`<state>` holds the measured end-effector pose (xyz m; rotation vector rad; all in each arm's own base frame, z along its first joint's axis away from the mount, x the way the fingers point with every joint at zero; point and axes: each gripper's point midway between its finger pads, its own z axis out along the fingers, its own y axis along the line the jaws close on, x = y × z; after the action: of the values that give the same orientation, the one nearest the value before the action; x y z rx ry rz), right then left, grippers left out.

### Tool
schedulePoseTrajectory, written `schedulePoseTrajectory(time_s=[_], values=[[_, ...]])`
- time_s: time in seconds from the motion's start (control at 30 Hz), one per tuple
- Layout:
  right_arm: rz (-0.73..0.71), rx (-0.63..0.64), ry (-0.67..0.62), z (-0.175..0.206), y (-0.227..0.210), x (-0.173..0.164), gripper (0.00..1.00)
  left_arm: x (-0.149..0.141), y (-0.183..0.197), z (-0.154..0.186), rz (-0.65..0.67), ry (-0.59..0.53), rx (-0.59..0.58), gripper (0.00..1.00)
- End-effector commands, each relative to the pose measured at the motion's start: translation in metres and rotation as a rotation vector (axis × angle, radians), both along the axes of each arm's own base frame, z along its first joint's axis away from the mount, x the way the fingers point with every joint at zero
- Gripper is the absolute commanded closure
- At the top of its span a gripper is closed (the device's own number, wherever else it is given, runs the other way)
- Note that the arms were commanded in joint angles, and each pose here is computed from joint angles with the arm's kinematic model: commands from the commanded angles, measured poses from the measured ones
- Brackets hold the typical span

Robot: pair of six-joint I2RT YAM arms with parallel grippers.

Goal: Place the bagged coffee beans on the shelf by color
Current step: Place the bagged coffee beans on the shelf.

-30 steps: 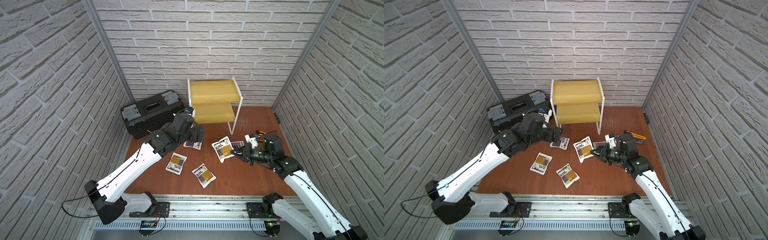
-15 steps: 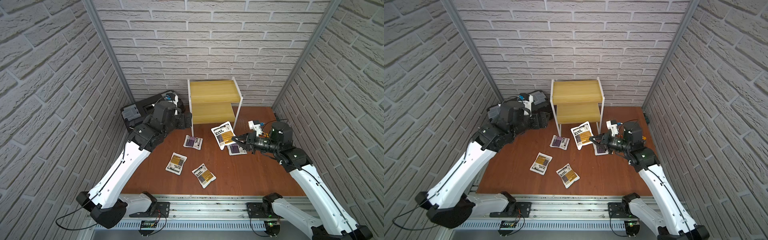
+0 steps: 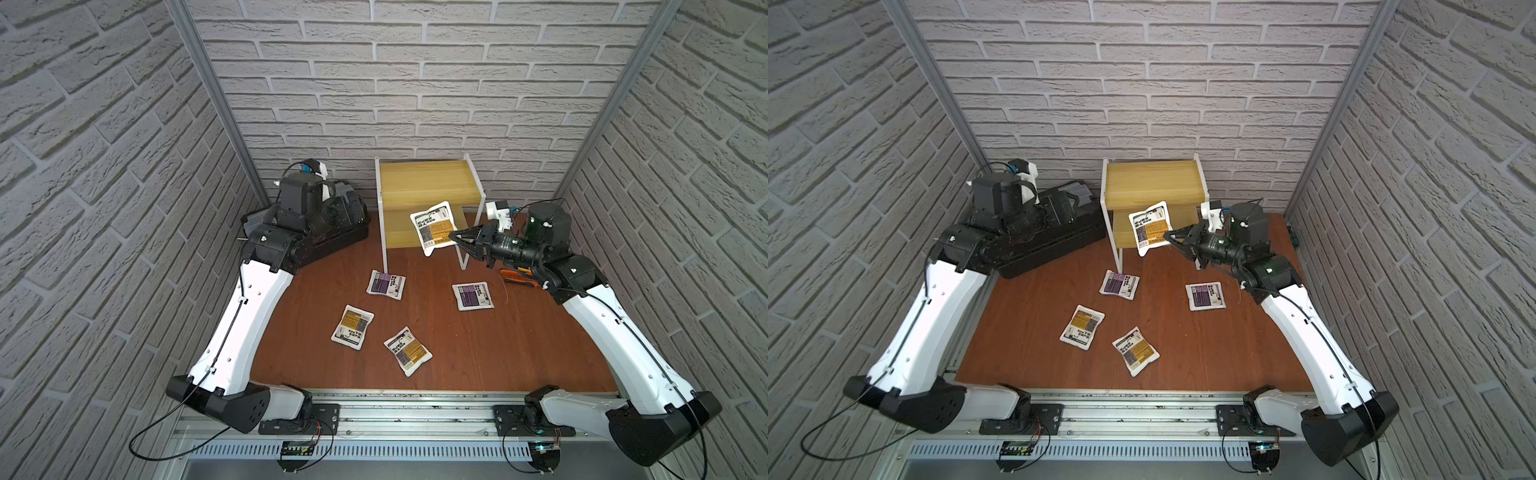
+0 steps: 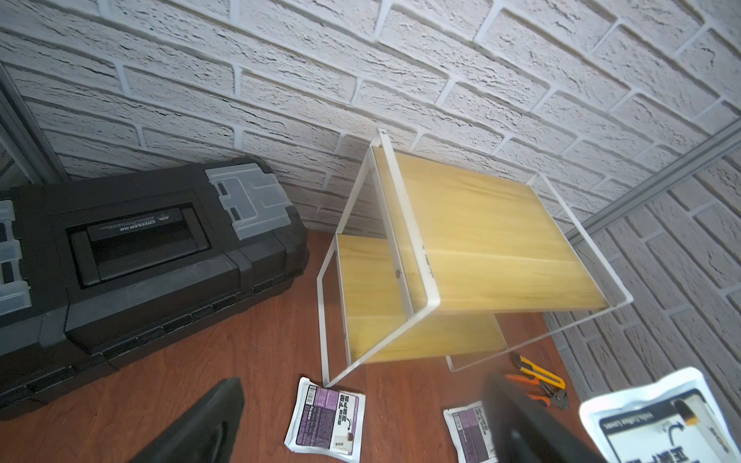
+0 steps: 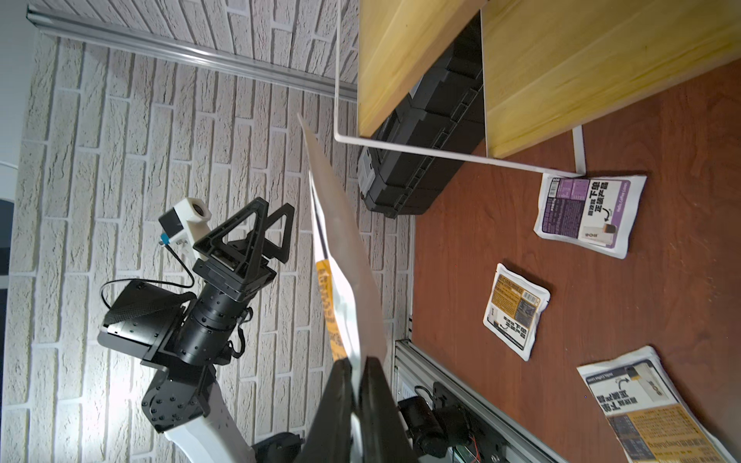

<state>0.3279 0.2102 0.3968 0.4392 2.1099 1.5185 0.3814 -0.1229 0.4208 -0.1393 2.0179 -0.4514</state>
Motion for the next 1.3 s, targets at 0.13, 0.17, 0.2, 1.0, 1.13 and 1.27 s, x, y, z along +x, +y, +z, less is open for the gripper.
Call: schedulePoseTrajectory(time_s=[0.13,0.17,0.2,1.0,1.13,1.27], values=[[-0.091,0.075,-0.098,0.050,0.010,0.053,0.93,0.031,0.019,0.009,0.019,-0.011,-0.108,0.02],[-0.097,0.074,-0.104,0.053,0.011,0.060,0.93,0.034,0.020,0.008,0.016,-0.007,-0.117,0.02],[-0.105,0.073,-0.103,0.056,0.012,0.067,0.93,0.037,0.022,0.006,0.017,-0.002,-0.120,0.02],[-0.196,0.057,0.005,0.021,0.057,0.182,0.92,0.057,0.026,-0.014,0.004,0.043,-0.127,0.02],[-0.183,0.041,0.032,0.006,0.068,0.193,0.90,0.058,0.026,-0.017,0.002,0.047,-0.127,0.02],[-0.191,0.035,0.045,-0.002,0.070,0.199,0.89,0.057,0.026,-0.018,0.003,0.049,-0.128,0.01]])
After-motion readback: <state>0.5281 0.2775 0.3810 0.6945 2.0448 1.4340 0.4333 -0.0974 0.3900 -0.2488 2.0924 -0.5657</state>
